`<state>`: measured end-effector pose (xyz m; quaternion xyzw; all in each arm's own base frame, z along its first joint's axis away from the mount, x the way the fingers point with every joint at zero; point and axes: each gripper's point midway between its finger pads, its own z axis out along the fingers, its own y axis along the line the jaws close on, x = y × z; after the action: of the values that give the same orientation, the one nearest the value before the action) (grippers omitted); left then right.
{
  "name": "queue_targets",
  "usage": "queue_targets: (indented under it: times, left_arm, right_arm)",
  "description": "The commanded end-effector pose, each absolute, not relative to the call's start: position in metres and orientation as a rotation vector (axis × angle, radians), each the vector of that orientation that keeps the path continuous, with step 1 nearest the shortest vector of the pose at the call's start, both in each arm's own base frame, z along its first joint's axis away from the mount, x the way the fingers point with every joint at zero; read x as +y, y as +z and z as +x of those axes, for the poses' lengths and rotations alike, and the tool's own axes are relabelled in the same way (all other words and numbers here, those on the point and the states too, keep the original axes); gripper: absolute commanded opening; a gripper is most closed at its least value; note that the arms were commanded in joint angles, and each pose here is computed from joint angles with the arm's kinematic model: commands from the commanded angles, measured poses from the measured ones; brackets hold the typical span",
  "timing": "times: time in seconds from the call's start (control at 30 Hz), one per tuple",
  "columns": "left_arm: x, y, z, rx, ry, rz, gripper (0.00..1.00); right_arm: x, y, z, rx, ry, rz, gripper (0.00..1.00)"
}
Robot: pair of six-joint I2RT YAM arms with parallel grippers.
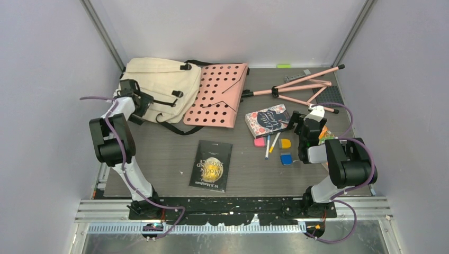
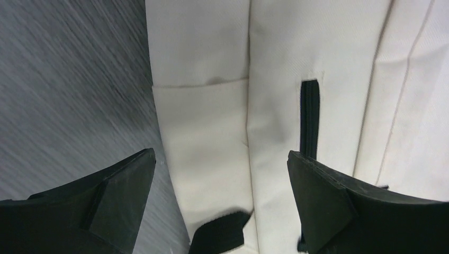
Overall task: Pack the student bag
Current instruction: Adjust the student bag at the center of the board.
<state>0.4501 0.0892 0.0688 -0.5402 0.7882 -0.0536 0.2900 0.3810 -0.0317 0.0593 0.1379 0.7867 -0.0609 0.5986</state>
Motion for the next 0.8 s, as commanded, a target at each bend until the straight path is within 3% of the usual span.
queue_targets:
  times: [0.0,0.2,0.27,0.4,0.47,0.57,0.63,0.77]
  left_arm:
    - [0.100,0.067,0.473,2.006,-0.182,-1.501,0.99]
    - [0.100,0.038,0.463,1.961,-0.152,-1.692,0.99]
    - [0.103,0.036,0.465,1.946,-0.139,-1.707,0.95]
    - [0.107,0.042,0.469,1.944,-0.119,-1.696,0.66]
    - [0.110,0.049,0.469,1.945,-0.100,-1.662,0.42]
    - [0.115,0.061,0.468,1.955,-0.065,-1.598,0.21]
    - [0.116,0.070,0.467,1.965,-0.057,-1.557,0.02]
    - [0.116,0.093,0.468,1.958,-0.067,-1.482,0.00]
  right_arm:
    - [-0.037,0.072,0.385,1.764,-0.155,0.332,1.00]
    - [-0.037,0.072,0.385,1.765,-0.155,0.331,1.00]
    - [-0.037,0.073,0.385,1.764,-0.155,0.333,1.00]
    - [-0.037,0.073,0.386,1.764,-0.155,0.334,1.00]
    - [-0.037,0.072,0.385,1.765,-0.155,0.332,1.00]
    - [-0.037,0.073,0.385,1.765,-0.156,0.332,1.00]
    - [-0.037,0.073,0.386,1.762,-0.155,0.332,1.00]
    - [-0.037,0.073,0.385,1.760,-0.156,0.333,1.00]
